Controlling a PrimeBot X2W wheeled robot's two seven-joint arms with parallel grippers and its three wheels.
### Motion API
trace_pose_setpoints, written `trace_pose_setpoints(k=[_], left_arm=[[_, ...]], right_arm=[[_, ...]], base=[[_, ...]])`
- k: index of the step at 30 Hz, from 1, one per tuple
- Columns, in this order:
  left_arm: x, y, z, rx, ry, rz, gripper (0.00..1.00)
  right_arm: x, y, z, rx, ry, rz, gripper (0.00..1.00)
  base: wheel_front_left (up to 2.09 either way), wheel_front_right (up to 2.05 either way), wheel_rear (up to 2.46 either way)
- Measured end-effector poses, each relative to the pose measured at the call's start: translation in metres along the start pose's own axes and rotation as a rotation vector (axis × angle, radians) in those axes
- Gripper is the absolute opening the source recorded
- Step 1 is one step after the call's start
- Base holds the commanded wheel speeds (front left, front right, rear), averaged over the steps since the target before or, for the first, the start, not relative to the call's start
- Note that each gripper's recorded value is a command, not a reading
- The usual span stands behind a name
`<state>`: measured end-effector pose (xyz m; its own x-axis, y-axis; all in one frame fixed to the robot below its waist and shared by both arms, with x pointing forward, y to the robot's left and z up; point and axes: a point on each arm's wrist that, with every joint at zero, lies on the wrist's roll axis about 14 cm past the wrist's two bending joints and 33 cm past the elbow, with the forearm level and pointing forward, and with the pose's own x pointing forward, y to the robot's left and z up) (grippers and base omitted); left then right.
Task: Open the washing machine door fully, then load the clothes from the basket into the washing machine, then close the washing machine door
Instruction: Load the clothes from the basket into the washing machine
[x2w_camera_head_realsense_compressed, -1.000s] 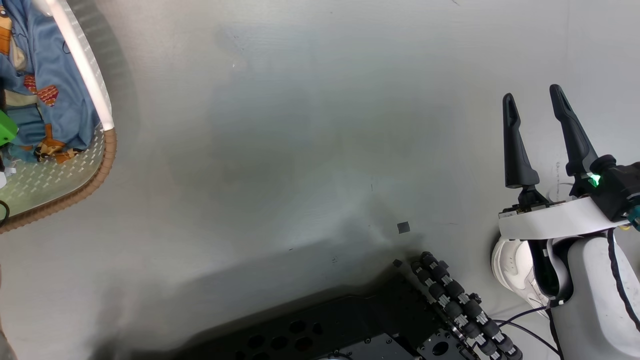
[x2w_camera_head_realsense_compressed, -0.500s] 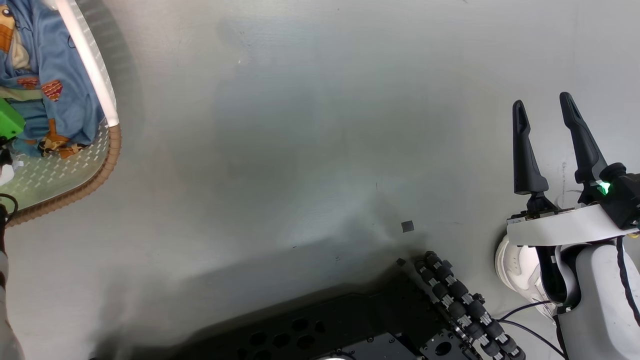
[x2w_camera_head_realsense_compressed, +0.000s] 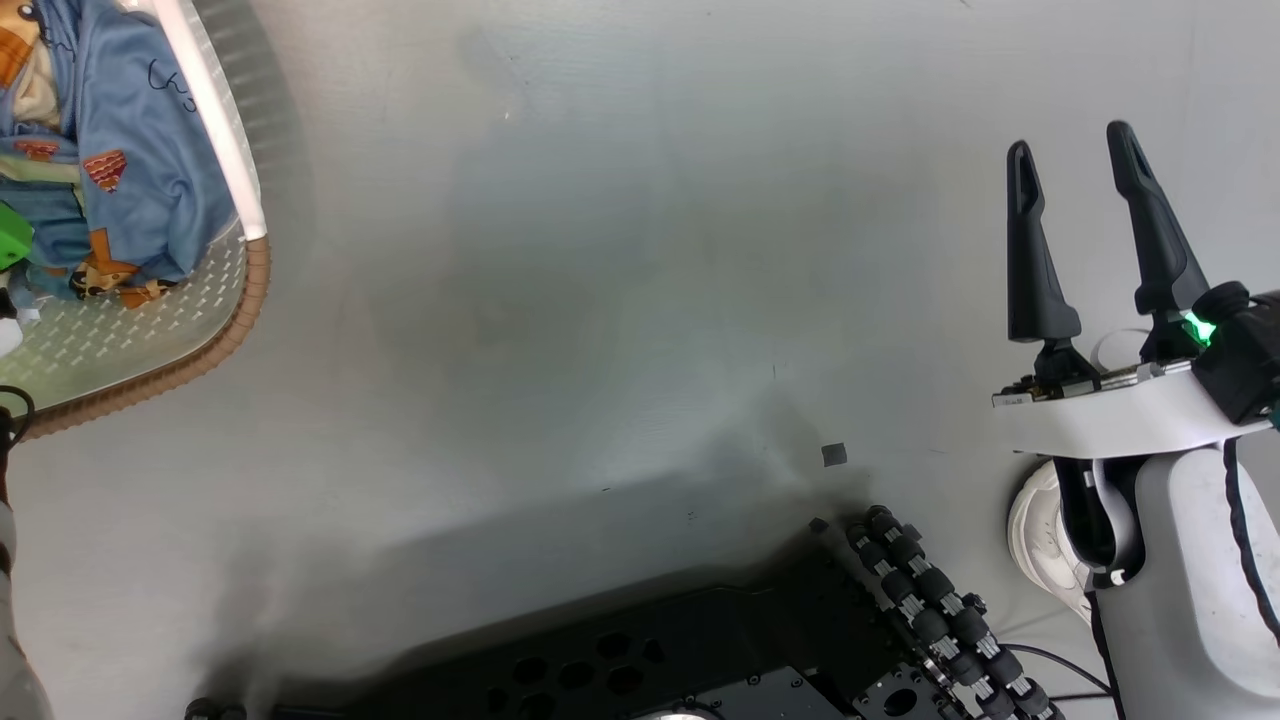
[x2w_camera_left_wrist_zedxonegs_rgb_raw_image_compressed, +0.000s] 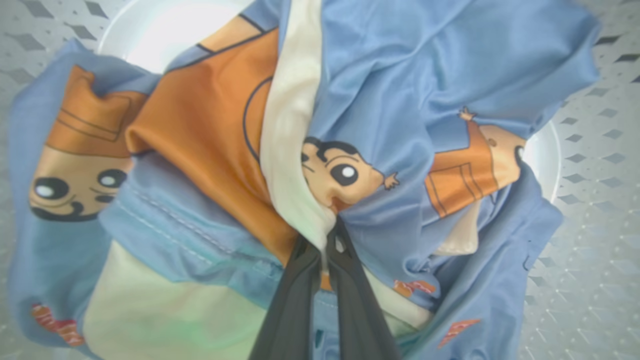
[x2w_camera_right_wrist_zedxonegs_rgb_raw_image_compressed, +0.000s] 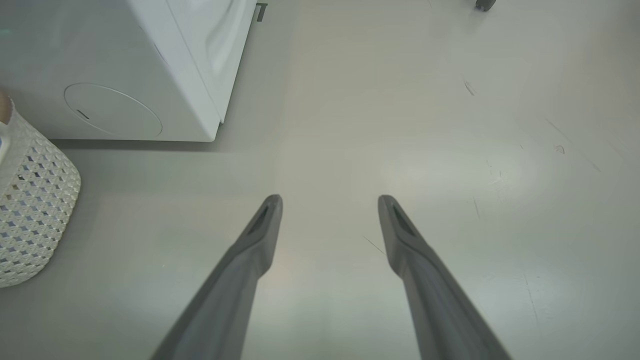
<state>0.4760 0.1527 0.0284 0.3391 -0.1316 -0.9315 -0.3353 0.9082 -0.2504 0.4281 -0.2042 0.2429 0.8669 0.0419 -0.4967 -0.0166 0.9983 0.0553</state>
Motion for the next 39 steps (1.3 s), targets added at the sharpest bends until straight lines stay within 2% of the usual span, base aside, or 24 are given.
trace_pose_setpoints(k=[9,15,27,39], left_arm=[[-0.015,-0.01,0.01,-0.029,-0.107,-0.044,0.0],[-0.037,-0.01,0.005,-0.043,-0.146,-0.052,0.0],[-0.089,-0.021,0.023,-0.1,-0.291,-0.086,0.0],[-0.156,-0.036,0.04,-0.042,-0.459,-0.138,0.0]], right_arm=[[0.01,0.005,0.022,0.002,-0.067,0.015,1.0],[0.008,0.006,0.037,0.005,-0.104,0.015,1.0],[0.0,0.016,0.072,0.02,-0.182,0.033,1.0],[-0.027,0.026,0.109,0.025,-0.266,0.057,1.0]], base=[[0.0,0.0,0.0],[0.0,0.0,0.0],[0.0,0.0,0.0],[0.0,0.0,0.0]])
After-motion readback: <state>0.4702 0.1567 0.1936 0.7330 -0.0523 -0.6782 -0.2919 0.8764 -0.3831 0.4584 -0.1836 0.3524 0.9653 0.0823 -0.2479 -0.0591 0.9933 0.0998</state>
